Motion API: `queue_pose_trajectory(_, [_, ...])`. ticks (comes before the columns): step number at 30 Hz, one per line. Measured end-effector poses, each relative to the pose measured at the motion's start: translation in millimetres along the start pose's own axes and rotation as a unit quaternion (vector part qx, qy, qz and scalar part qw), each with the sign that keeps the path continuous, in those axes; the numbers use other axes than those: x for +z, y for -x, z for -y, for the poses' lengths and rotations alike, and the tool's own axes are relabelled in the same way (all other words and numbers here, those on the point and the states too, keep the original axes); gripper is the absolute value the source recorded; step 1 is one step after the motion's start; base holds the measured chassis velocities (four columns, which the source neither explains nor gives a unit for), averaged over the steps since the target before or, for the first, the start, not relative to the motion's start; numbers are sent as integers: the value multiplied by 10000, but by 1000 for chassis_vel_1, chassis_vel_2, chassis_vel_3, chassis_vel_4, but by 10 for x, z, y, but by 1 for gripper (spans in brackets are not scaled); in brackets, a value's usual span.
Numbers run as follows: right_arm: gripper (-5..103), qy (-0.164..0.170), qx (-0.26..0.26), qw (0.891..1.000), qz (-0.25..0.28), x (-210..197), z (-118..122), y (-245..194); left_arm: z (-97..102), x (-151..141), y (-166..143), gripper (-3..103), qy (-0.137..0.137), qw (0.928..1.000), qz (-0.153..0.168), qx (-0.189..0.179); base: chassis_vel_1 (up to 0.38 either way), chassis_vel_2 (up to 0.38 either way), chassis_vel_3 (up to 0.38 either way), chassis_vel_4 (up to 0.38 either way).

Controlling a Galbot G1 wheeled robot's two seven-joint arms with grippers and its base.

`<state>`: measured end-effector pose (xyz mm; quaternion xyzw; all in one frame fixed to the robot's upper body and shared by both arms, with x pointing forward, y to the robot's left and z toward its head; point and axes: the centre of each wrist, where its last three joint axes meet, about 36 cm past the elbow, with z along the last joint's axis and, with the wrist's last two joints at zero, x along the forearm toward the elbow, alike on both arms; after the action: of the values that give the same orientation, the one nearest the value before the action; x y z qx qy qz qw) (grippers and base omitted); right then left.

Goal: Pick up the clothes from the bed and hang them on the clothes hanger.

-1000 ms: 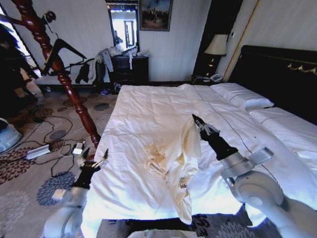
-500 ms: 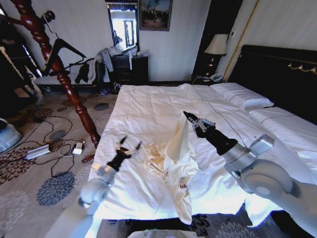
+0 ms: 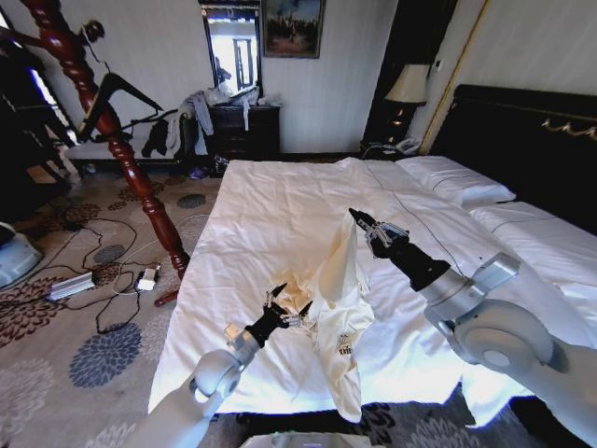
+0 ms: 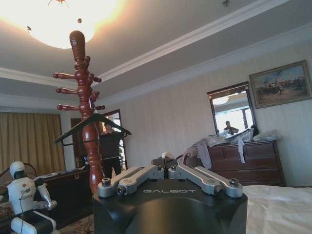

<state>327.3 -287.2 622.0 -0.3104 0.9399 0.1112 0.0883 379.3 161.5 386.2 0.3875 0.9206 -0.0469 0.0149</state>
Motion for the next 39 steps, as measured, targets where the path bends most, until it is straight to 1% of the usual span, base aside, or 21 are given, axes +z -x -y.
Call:
queue_pose_trajectory(2, [0,2,40,10000,-2,9,22,1,-73,37,191,100,-5,10000,-26,38,0,0,0,0])
queue_pose_trajectory(6, [0,-15,95,10000,6,10,56,7,-80,53,319,100,-43,9999,-50,127,0,0,0,0])
queue_pose_trajectory(8, [0,-19,105,9999,12,9,62,8,-73,54,317,100,-44,9999,-59,143,0,0,0,0])
queue_pose_trajectory(10, [0,-29,152,9999,64,1,88,15,-72,32,205,100,9,9998,-118,181,0,0,0,0])
queue_pose_trajectory(11, [0,-29,152,9999,64,1,88,15,-72,32,205,100,9,9998,-118,181,0,0,0,0])
queue_pose_trajectory(14, [0,0,202,9997,144,9,109,22,-92,-23,30,100,59,9997,-164,196,0,0,0,0])
queue_pose_trajectory(18, [0,22,232,9996,151,39,121,17,-40,-22,29,100,33,9993,-177,323,0,0,0,0])
queue_pose_trajectory(20, [0,41,253,9996,144,57,128,11,63,61,150,100,-45,9985,-219,497,0,0,0,0])
queue_pose_trajectory(21, [0,41,253,9996,144,57,128,11,63,61,150,100,-45,9985,-219,497,0,0,0,0])
queue_pose_trajectory(22, [0,53,260,9995,145,62,127,8,123,150,240,100,-75,9979,-284,579,0,0,0,0])
queue_pose_trajectory(24, [0,74,259,9995,149,66,118,4,155,265,360,100,-62,9975,-368,595,0,0,0,0])
queue_pose_trajectory(26, [0,80,258,9995,152,67,115,3,157,290,390,100,-60,9976,-385,581,0,0,0,0])
queue_pose_trajectory(28, [0,102,259,9995,158,74,108,0,76,314,539,100,-32,9988,-347,358,0,0,0,0])
queue_pose_trajectory(30, [0,108,260,9995,158,77,107,-1,47,297,553,100,-27,9990,-323,309,0,0,0,0])
queue_pose_trajectory(31, [0,122,265,9994,163,83,107,-2,-58,229,569,100,-15,9995,-256,159,0,0,0,0])
queue_pose_trajectory(33, [0,137,274,9994,181,90,114,1,-212,143,548,100,34,9998,-209,-27,0,0,0,0])
queue_pose_trajectory(34, [0,137,274,9994,181,90,114,1,-212,143,548,100,34,9998,-209,-27,0,0,0,0])
queue_pose_trajectory(35, [0,145,276,9993,188,93,115,1,-280,106,537,100,62,9998,-184,-103,0,0,0,0])
queue_pose_trajectory(37, [0,171,261,9993,208,97,102,0,-526,-28,538,100,147,9991,-62,-383,0,0,0,0])
queue_pose_trajectory(38, [0,171,261,9993,208,97,102,0,-526,-28,538,100,147,9991,-62,-383,0,0,0,0])
queue_pose_trajectory(39, [0,188,234,9993,218,93,79,-3,-657,-95,558,100,170,9985,0,-529,0,0,0,0])
